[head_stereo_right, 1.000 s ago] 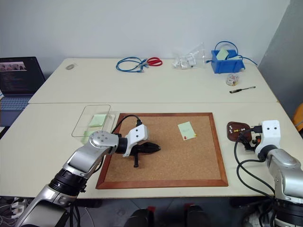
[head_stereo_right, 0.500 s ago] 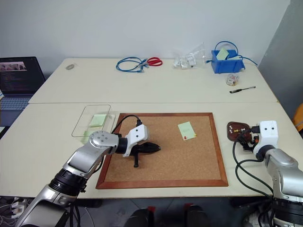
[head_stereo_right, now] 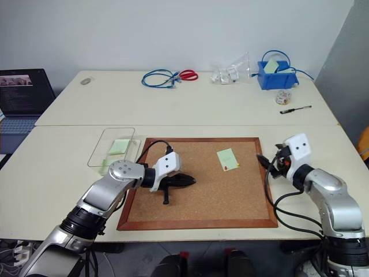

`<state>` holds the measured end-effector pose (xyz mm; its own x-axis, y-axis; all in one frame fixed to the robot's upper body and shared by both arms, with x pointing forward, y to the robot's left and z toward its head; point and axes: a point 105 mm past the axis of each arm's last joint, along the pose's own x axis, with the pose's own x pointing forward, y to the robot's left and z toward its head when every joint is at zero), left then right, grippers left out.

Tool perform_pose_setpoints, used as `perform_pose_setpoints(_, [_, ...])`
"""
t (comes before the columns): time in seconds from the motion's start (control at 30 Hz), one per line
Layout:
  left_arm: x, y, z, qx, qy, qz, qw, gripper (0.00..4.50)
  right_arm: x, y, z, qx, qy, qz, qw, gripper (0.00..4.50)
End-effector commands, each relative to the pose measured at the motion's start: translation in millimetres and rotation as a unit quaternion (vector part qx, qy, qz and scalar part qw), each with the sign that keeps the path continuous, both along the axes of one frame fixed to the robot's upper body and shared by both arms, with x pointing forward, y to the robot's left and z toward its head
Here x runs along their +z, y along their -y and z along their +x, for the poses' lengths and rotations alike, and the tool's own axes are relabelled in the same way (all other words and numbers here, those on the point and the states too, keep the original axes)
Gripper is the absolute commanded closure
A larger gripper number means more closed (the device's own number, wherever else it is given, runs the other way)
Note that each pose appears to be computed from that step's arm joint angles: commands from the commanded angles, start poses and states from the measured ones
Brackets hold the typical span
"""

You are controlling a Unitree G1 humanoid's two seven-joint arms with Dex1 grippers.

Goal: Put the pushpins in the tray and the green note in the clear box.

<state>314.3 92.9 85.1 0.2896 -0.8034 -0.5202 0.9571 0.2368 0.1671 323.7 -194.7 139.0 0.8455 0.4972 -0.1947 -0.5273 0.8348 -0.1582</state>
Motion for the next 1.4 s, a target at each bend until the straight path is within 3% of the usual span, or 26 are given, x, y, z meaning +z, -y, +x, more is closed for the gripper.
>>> perform_pose_setpoints(0.03, [-26, -16, -2, 0.036, -0.04, 0.038, 0.998, 4.5, 9, -22, -2, 0.083, 0.018, -0.011, 0.996, 0.35])
perform_pose_setpoints(0.3, [-29, -19, -5, 0.047, -0.049, 0.035, 0.997, 4.5, -11, -34, 3, 0.134, -0.009, -0.008, 0.991, 0.35])
perform_pose_setpoints(0.6, [-52, -33, -19, 0.036, -0.056, 0.067, 0.995, 4.5, -15, -49, 3, 0.158, -0.006, 0.0, 0.987, 0.35])
perform_pose_setpoints(1.23, [-39, -26, -10, 0.038, -0.042, 0.044, 0.997, 4.5, -34, -67, 11, 0.166, -0.01, 0.006, 0.986, 0.35])
perform_pose_setpoints(1.4, [-36, -26, -9, 0.037, -0.04, 0.043, 0.998, 4.5, -41, -61, 13, 0.16, -0.015, 0.0, 0.987, 1.17])
